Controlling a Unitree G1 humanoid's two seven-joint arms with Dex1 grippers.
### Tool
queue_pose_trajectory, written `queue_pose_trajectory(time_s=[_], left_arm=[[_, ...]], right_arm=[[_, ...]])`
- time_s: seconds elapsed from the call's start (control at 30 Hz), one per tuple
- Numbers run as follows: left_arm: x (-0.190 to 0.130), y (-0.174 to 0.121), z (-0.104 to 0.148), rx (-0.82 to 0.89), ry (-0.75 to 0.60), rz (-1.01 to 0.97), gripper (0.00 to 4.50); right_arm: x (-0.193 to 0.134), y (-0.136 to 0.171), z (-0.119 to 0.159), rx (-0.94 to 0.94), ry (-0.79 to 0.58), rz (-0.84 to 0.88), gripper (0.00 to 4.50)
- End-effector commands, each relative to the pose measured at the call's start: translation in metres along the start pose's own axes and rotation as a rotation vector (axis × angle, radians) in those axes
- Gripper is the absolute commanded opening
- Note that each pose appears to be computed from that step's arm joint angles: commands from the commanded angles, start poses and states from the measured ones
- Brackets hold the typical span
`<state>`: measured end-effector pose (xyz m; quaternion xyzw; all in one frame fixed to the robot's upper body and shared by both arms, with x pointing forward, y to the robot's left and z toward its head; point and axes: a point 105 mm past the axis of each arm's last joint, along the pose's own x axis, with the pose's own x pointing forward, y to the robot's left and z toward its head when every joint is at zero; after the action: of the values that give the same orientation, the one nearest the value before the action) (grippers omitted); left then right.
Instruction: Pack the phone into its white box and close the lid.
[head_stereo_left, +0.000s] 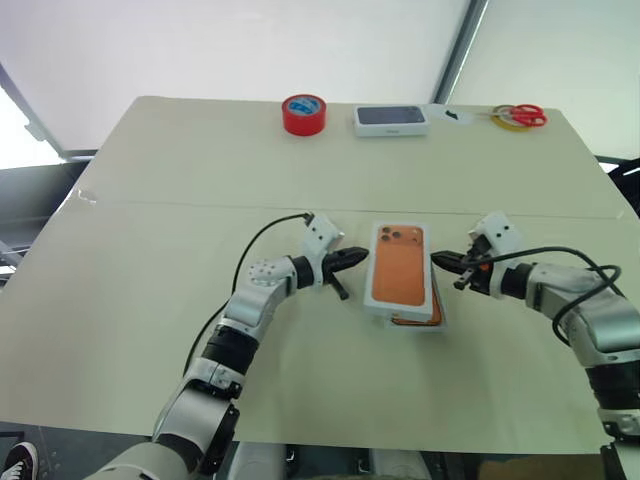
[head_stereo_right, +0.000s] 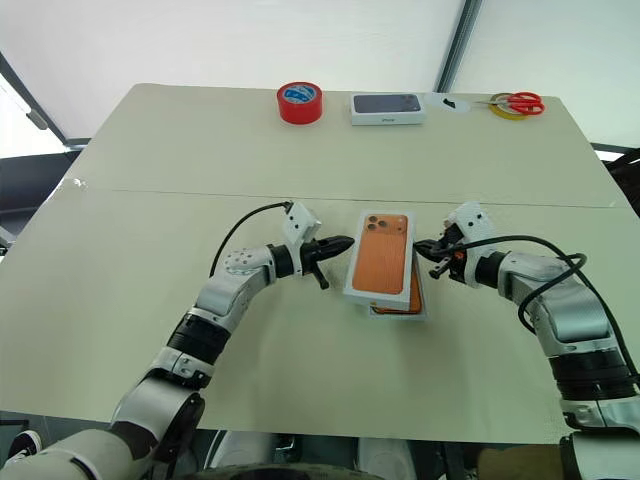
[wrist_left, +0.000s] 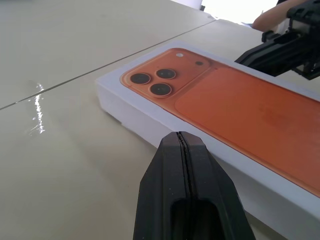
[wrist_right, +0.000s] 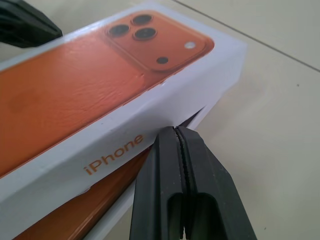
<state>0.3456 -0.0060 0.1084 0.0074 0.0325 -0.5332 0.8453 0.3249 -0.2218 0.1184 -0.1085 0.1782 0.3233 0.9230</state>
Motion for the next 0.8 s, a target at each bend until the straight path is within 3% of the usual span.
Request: queue_pose_trajectory(time_s=[0.03,0.43,0.8], left_arm=[[0.002,-0.015,0.008,0.007,-0.020,-0.065,0.00],[0.002,-0.031,0.002,0.002,-0.001,-0.124,0.00],[0.003,-0.038,0.006,0.009,-0.018,-0.153,0.00]], right_arm=[[-0.010,-0.002,0.017,-0.073,-0.044,-0.010,0.03],[-0.023,0.002,0.002,-0.118,0.021,0.018,0.03],[-0.027,0.016,0.010,-0.097,-0.019,0.093,0.03]])
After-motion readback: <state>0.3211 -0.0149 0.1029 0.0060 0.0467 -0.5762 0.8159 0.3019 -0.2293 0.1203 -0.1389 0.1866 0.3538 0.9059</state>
